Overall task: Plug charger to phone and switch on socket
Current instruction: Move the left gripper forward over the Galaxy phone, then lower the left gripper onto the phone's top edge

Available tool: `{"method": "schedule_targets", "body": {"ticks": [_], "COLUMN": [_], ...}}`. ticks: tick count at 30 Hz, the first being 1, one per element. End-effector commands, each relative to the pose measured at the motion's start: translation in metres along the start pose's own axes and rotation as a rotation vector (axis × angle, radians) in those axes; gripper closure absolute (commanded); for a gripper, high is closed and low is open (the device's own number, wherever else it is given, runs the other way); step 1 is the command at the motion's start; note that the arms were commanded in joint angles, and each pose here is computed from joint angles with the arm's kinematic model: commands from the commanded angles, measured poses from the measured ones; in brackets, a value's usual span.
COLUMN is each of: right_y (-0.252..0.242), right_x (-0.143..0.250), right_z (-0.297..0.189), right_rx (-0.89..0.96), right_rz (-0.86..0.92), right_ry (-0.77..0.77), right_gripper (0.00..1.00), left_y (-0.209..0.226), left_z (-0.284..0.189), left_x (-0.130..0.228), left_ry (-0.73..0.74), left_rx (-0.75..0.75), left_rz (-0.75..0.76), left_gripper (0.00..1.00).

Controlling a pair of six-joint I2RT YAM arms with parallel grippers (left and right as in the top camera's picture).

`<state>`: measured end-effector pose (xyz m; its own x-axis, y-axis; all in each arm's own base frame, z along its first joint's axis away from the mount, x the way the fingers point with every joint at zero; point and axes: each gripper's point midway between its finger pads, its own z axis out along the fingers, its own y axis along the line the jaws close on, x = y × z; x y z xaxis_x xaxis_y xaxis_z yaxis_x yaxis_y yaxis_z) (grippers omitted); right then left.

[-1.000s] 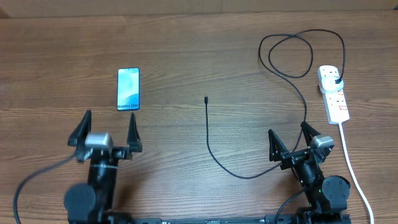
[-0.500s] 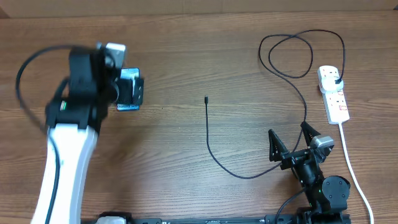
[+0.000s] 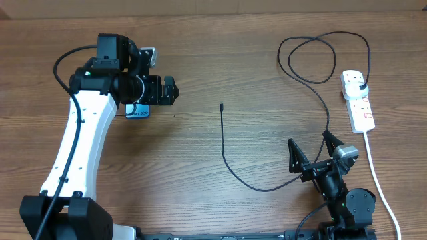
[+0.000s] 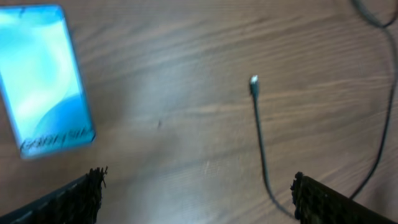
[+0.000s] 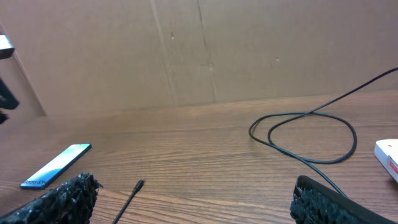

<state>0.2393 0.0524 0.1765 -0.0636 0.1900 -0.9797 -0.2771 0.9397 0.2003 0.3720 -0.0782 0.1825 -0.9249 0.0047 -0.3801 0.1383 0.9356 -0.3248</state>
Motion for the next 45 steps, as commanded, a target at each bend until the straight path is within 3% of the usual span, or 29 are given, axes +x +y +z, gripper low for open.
{"method": "schedule_targets", "body": {"ticks": [1,3,8,13,18,26,31,37,41,45], "right_y": [-0.002,-0.002,-0.002,-0.002,-0.002,-0.002,-0.002,-0.002,-0.002,-0.002], "right_x": [0.001,0.001,0.001,0.001,0.001,0.001,0.001,0.001,0.001,0.001], "right_z": [0.0,0.0,0.0,0.0,0.0,0.0,0.0,0.0,0.0,0.0], "right_rx": [0.009,0.009,0.009,0.009,0.009,0.009,0.009,0.009,0.009,0.009], "right_rz": [-0.005,-0.005,-0.005,-0.005,-0.005,-0.005,-0.005,-0.005,-0.005,-0.005], "right_ry": [-0.005,-0.005,-0.005,-0.005,-0.005,-0.005,-0.005,-0.005,-0.005,-0.005], "right_gripper": [0.0,0.0,0.0,0.0,0.0,0.0,0.0,0.0,0.0,0.0], "left_y": [0.017,0.016,0.031,0.054,0.067,0.073,0.075,0.078,0.079,0.073], "left_z": [-0.028,-0.057,-0.076,-0.057,-0.022,0.0,0.007,0.017,0.02,0.03], "left_x": [-0.013,-0.025,-0.035,-0.021,-0.018,-0.031,-0.049,-0.061,-0.059,-0.035], "left_ry": [-0.035,-0.063,-0.048,0.171,0.275,0.247,0.156,0.102,0.112,0.235], "left_rx": [-0.135,-0.183,-0.309,-0.404,-0.413,-0.403,-0.404,-0.395,-0.397,-0.355], "left_rz": [-0.051,-0.089,-0.166,-0.206,-0.223,-0.221,-0.299,-0.29,-0.292,-0.313], "left_gripper": [0.0,0.0,0.0,0.0,0.0,0.0,0.0,0.0,0.0,0.0]}}
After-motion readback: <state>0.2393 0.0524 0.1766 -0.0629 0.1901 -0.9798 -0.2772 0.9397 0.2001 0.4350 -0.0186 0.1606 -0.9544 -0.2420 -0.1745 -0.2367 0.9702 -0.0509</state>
